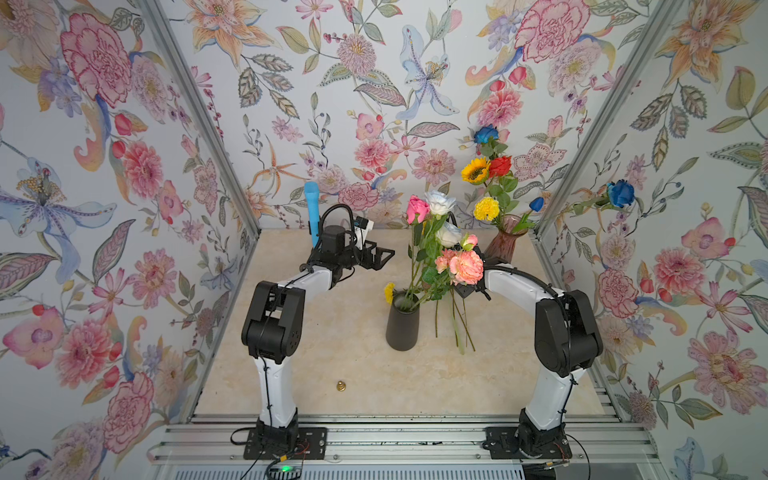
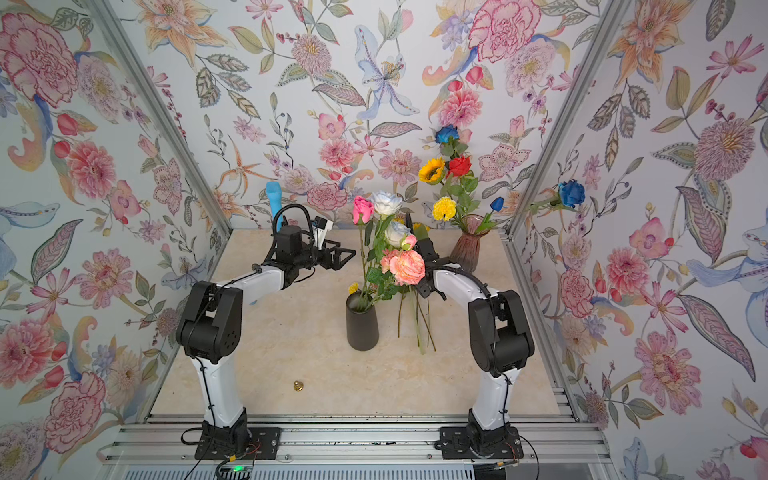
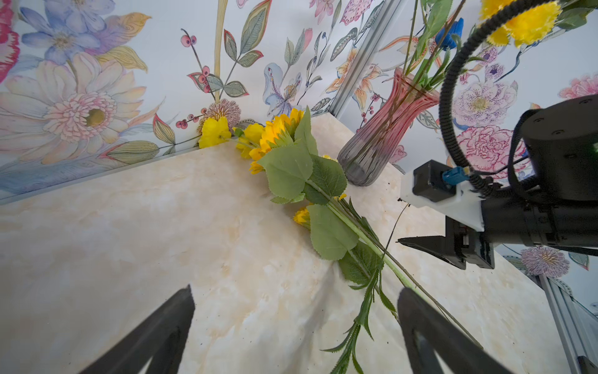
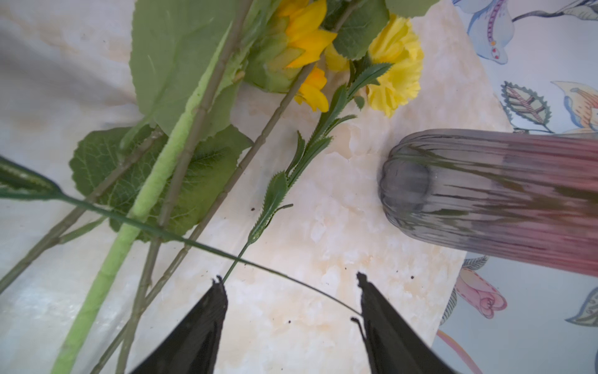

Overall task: Pick out yellow flowers from the vase
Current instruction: Adjust the flower at the center of the board.

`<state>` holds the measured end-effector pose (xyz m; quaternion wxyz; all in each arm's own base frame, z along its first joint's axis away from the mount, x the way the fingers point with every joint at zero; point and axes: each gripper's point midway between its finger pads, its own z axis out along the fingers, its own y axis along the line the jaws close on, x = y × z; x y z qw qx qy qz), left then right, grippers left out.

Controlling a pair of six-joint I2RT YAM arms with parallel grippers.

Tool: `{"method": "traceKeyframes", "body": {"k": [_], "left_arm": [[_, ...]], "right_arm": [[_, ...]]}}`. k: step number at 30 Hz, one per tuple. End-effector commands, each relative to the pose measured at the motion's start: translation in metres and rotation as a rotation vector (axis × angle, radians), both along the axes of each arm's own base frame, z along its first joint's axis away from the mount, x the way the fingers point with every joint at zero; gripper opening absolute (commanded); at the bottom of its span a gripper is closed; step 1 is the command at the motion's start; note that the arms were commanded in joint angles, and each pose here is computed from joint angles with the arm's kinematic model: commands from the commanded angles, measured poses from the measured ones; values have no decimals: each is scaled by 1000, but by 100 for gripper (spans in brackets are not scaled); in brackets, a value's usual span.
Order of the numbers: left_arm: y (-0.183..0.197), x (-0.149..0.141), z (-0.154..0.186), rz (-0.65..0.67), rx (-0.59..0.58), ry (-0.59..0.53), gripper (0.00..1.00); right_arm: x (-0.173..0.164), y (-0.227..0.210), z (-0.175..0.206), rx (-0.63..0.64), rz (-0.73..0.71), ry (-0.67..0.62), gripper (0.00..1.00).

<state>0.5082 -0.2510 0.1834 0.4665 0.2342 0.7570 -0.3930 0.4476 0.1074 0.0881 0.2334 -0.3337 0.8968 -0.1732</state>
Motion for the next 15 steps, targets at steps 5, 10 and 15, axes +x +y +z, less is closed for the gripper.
{"method": "traceKeyframes", "body": {"k": [5, 10, 15], "left_arm": [[3, -4, 14, -21, -39, -29, 100], [2, -5, 14, -25, -42, -30, 100], [3, -5, 16, -22, -47, -32, 100]], "right_arm": [[14, -2, -8, -110, 52, 22, 67], [22, 1, -22, -115, 66, 35, 58], [21, 4, -24, -105, 72, 41, 30]]}}
